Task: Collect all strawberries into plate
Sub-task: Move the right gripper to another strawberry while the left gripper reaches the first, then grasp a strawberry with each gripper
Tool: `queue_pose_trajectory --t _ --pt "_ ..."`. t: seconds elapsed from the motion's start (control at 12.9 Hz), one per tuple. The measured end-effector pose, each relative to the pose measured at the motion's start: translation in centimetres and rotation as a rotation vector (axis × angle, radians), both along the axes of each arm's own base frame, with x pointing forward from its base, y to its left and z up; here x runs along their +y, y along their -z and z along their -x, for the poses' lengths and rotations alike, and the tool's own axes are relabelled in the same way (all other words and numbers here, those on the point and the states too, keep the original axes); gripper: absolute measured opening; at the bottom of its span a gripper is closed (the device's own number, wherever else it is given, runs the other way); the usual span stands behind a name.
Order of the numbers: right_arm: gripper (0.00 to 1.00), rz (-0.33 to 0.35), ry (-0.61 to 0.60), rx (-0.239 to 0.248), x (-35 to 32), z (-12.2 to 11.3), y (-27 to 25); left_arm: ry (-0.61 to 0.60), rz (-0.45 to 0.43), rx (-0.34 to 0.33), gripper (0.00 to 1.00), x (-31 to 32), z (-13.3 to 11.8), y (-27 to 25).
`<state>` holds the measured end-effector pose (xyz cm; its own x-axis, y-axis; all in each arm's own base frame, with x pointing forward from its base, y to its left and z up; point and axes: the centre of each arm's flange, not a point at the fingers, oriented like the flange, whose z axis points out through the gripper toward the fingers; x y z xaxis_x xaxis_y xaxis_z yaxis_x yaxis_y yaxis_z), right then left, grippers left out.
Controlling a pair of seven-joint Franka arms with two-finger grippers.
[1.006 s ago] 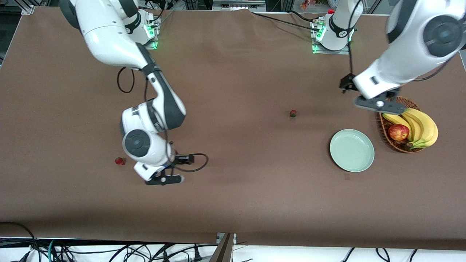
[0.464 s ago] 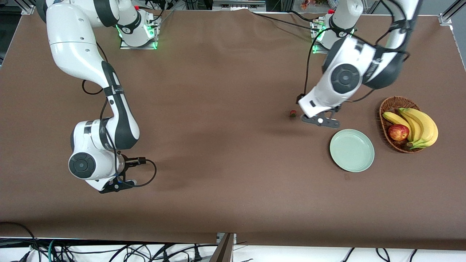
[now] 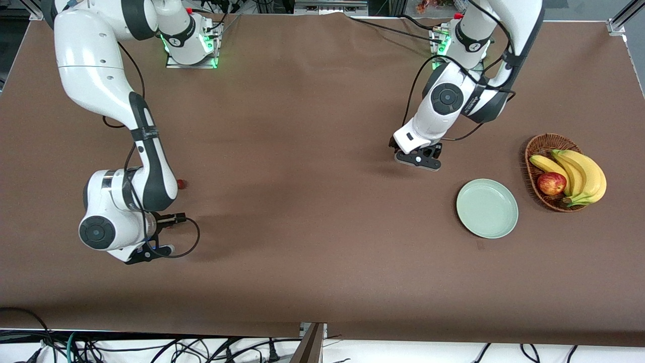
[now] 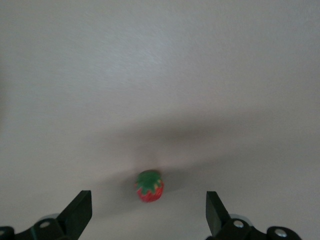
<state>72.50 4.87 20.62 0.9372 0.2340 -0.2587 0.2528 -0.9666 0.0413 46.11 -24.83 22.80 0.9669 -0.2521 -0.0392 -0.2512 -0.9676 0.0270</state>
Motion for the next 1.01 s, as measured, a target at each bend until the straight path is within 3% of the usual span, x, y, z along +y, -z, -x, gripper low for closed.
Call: queue_pose_trajectory --t 0.23,0.54,0.85,1.01 --pt "1.0 -0.005 -0.008 0.001 -0.8 0.4 1.3 0.08 -0.013 -0.025 1.0 -0.6 0.6 3.0" --pt "1.0 -0.007 -0.008 -0.017 -1.4 0.5 2.0 0.085 -0.017 0.014 1.0 -0.5 1.3 5.8" --pt "0.98 -0.01 -0.014 -0.04 -1.4 0.5 2.6 0.068 -0.022 0.019 0.54 -0.4 1.5 5.9" --pt "0.7 -0.012 -0.024 -0.042 -1.5 0.7 3.0 0.064 -0.036 0.033 0.31 -0.2 1.6 5.5"
